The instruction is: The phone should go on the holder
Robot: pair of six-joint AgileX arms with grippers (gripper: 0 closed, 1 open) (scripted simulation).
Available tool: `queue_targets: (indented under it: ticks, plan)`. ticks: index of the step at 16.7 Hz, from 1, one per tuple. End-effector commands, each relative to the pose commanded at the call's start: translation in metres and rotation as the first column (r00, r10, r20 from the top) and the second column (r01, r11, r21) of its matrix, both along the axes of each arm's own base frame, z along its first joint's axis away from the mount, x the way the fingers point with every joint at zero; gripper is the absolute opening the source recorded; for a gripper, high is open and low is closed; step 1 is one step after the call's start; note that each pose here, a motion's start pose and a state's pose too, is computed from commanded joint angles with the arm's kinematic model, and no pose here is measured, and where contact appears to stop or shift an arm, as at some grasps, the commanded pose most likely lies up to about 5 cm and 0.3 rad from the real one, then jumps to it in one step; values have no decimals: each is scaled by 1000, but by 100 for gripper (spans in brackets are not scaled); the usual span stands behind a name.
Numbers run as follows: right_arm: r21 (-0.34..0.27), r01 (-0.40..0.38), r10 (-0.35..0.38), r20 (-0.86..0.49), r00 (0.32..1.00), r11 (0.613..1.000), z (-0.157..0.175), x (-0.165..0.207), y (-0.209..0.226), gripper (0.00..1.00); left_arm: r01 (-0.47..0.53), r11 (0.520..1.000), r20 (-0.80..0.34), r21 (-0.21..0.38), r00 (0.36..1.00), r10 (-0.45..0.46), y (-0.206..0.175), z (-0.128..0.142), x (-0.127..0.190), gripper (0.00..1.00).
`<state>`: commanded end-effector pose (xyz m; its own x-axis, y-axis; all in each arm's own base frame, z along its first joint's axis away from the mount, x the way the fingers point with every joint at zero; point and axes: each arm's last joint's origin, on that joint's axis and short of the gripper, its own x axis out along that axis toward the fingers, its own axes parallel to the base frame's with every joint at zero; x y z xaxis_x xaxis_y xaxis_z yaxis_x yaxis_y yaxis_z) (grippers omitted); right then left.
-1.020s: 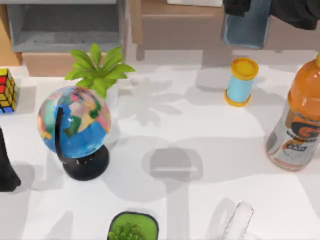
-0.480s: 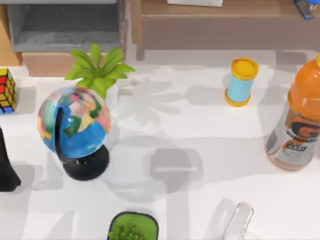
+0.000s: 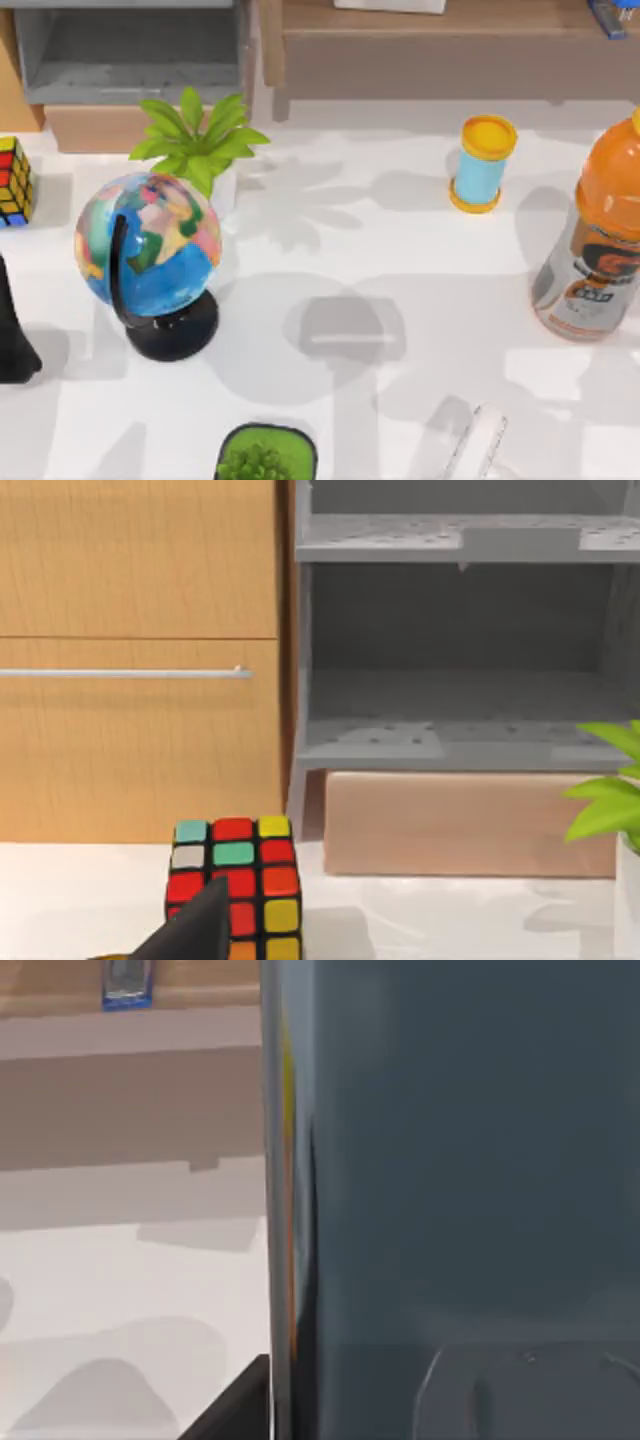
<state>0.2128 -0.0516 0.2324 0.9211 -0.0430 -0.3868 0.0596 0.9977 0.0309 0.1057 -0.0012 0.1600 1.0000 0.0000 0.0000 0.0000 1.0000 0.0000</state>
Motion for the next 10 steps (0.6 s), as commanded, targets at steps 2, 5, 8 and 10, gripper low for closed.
queue_targets:
  ticks: [2, 5, 8, 10]
  plan:
    - [6, -10, 11, -52, 999, 1000, -18, -6, 0, 0, 0, 1000, 0, 0, 1000, 0, 0, 0, 0, 100]
    - [8, -16, 16, -65, 998, 1000, -22, -7, 0, 0, 0, 1000, 0, 0, 1000, 0, 0, 0, 0, 100]
    - [11, -16, 17, -68, 998, 1000, -23, -6, 0, 0, 0, 1000, 0, 0, 1000, 0, 0, 0, 0, 100]
    - [5, -3, 3, -61, 998, 1000, -22, -6, -2, 0, 0, 1000, 0, 0, 1000, 0, 0, 0, 0, 100]
